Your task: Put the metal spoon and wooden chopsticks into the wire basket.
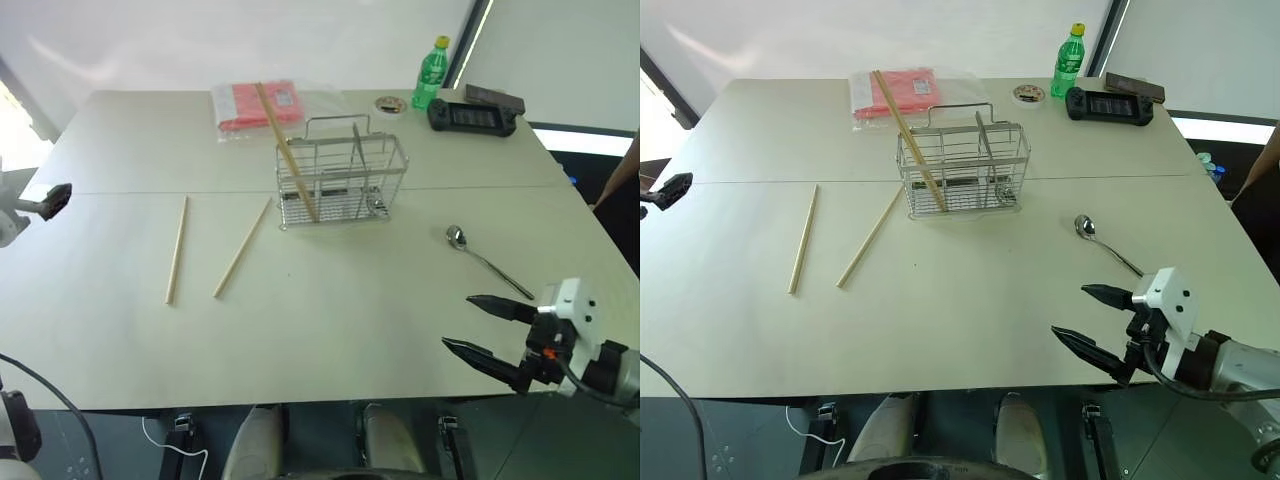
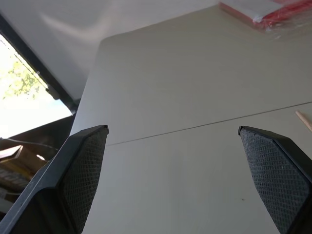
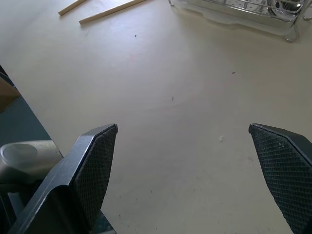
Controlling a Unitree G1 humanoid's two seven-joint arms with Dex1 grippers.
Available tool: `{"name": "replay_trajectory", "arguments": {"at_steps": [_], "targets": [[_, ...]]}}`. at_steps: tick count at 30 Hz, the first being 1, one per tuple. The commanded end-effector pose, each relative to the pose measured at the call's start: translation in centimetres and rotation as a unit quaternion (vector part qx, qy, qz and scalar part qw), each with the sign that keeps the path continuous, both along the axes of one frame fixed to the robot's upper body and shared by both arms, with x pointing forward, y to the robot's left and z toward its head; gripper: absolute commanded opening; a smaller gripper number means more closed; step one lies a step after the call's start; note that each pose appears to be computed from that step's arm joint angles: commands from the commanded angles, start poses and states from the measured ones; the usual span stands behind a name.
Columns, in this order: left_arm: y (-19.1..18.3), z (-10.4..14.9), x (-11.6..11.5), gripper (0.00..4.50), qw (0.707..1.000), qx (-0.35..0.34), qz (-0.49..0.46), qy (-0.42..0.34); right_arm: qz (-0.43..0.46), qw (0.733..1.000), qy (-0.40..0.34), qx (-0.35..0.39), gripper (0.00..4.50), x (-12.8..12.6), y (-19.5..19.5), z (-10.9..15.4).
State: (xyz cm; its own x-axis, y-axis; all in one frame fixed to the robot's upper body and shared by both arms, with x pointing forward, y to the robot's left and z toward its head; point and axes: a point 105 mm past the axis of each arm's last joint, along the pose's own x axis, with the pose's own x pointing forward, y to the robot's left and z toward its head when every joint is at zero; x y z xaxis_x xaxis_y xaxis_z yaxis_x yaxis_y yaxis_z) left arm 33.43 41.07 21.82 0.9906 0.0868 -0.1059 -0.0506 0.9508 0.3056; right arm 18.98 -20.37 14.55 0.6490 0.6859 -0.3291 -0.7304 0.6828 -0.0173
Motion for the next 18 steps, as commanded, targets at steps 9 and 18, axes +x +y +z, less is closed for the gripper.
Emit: {"name": "replay_trajectory", "arguments": {"at_steps": [9, 18], "targets": [[-0.72, 1.77, 0.24, 4.5, 0.999, 0.019, -0.023, -0.019, 0.007, 1.0, -0.027, 0.006, 4.47, 0.29, 0.68, 0.98], [-0.97, 1.9, 0.13, 4.5, 0.999, 0.019, -0.029, -0.019, 0.006, 0.999, -0.033, 0.002, 4.47, 0.66, 0.39, 1.3]]}}
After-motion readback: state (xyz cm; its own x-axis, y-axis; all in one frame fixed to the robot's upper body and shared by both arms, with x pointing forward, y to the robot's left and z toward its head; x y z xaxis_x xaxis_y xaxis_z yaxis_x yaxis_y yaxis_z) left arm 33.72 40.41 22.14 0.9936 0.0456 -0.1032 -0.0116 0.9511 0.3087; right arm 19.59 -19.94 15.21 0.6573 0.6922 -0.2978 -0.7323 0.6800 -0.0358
